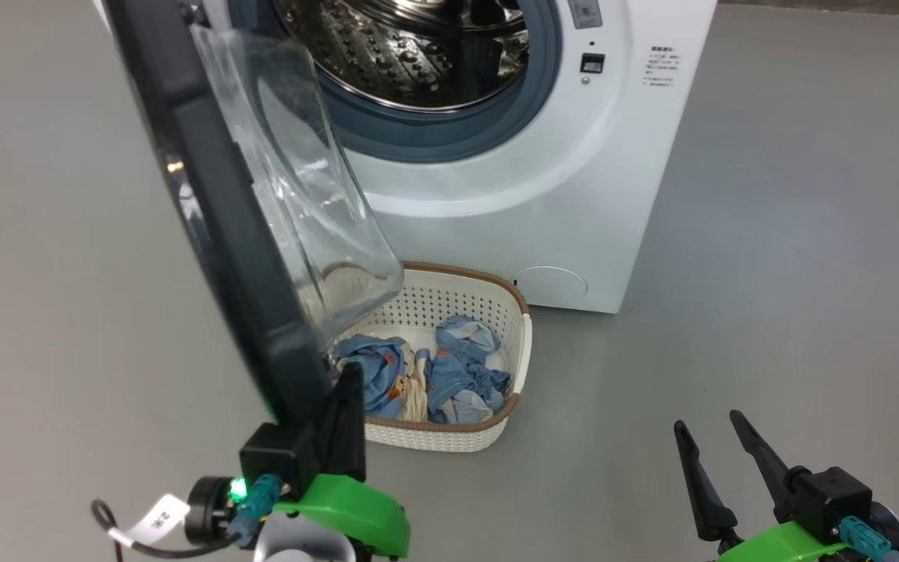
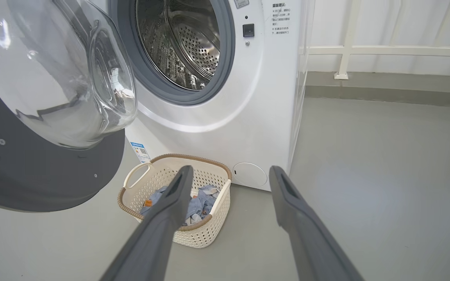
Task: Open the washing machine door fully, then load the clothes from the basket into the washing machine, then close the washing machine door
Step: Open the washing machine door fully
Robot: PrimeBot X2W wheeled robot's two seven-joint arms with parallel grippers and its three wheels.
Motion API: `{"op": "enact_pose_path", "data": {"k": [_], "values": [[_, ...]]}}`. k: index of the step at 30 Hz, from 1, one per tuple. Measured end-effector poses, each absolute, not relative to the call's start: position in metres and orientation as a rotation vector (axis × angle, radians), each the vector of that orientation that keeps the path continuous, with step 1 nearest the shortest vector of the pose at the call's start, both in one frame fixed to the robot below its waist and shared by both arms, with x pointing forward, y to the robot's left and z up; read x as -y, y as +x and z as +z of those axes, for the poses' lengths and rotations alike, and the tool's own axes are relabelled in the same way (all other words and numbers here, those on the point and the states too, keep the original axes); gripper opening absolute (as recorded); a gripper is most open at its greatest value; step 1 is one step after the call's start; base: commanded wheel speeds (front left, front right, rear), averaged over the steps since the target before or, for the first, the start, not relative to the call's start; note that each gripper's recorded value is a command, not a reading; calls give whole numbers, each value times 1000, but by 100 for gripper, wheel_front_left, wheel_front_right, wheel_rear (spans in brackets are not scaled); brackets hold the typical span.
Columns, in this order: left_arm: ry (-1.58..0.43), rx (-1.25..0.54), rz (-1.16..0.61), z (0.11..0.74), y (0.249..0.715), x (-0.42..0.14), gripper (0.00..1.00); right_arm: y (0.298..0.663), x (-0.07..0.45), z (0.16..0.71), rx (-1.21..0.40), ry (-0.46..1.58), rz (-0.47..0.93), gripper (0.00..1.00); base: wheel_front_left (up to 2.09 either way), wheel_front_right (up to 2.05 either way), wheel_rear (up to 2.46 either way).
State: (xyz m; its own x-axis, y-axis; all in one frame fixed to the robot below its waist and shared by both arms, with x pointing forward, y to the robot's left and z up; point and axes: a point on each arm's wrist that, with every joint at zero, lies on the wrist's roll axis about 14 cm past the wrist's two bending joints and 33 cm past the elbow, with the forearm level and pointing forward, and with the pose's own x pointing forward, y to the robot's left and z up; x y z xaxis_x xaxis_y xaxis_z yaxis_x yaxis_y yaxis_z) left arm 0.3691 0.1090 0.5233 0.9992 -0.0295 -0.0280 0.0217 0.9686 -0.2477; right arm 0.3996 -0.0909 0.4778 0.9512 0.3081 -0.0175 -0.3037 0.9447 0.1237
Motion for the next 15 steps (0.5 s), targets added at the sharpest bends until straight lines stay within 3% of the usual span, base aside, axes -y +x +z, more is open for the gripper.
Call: {"op": "enact_pose_path", "data": {"k": [15], "values": [[-224, -30, 133, 517, 354, -158, 0, 409, 67, 476, -45, 123, 378, 100, 0, 0, 0]]}}
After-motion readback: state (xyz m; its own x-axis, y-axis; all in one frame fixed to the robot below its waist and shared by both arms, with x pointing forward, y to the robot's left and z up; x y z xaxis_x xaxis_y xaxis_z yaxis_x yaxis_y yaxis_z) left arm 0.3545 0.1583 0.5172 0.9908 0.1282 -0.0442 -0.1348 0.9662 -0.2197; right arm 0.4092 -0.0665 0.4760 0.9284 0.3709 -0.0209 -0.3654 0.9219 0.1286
